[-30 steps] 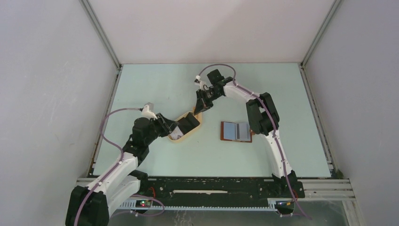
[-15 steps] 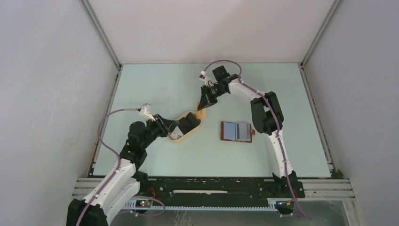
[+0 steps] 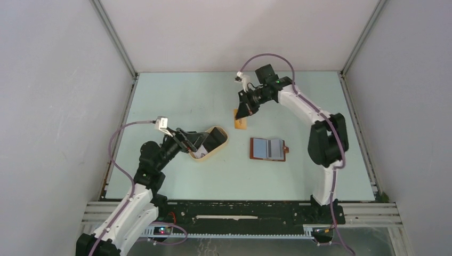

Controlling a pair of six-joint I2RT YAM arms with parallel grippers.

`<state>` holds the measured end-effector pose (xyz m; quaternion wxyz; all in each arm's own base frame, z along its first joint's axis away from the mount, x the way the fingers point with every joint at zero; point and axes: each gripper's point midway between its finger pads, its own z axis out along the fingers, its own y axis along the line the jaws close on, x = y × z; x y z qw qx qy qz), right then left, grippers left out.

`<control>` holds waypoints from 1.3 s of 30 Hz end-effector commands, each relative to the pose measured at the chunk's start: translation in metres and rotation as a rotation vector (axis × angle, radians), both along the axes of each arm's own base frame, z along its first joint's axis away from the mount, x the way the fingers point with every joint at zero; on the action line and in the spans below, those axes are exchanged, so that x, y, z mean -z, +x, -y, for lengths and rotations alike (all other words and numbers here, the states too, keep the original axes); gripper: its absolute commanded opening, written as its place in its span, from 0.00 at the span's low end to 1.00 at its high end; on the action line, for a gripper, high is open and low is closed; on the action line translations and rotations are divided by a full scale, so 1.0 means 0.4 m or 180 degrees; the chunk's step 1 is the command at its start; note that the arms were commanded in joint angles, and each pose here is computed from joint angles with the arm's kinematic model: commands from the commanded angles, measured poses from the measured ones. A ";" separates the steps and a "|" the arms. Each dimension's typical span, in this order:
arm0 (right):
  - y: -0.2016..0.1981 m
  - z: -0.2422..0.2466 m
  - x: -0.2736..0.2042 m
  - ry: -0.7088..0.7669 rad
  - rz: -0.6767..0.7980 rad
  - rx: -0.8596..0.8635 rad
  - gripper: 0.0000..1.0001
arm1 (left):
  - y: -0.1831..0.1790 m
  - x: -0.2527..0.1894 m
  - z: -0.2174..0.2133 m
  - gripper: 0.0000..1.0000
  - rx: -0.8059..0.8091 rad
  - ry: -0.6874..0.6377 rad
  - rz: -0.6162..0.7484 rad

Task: Put the credit cards into the card holder
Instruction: Pick up the credit card from the storage box, then insert the credit card into the card holder.

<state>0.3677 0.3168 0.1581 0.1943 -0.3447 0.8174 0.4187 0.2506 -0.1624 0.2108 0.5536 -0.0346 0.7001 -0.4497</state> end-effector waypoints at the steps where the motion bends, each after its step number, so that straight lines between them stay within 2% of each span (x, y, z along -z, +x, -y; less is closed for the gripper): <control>1: -0.113 0.064 -0.113 0.0051 0.0569 -0.0407 0.00 | -0.026 -0.021 0.043 0.98 0.0396 -0.0139 0.0144; 5: -0.247 0.116 -0.136 0.0250 0.0481 -0.0655 0.00 | -0.073 -0.064 0.115 0.98 0.0844 -0.0202 0.0432; 8: -0.334 0.145 -0.135 0.0450 0.0390 -0.0776 0.00 | -0.122 -0.069 0.194 0.98 0.1067 0.0032 0.0756; 12: -0.377 0.176 -0.148 0.0689 0.0471 -0.0818 0.00 | -0.179 -0.065 0.268 0.99 0.1274 0.0170 0.1141; 16: -0.396 0.171 -0.163 0.0949 0.0323 -0.0910 0.00 | -0.178 -0.054 0.303 0.99 0.1403 0.0162 0.1130; 23: -0.425 0.157 -0.153 0.1025 0.0251 -0.1114 0.00 | -0.148 -0.050 0.371 0.96 0.1568 0.0191 0.0948; 26: -0.434 0.156 -0.147 0.1017 0.0243 -0.1181 0.00 | -0.147 -0.075 0.393 0.91 0.1669 0.0092 0.0970; 29: -0.444 0.154 -0.138 0.1007 0.0203 -0.1258 0.00 | -0.153 -0.096 0.407 0.82 0.1780 0.0047 0.1042; 39: -0.458 0.148 -0.135 0.0987 0.0192 -0.1363 0.00 | -0.156 -0.110 0.443 0.60 0.2017 -0.0005 0.0986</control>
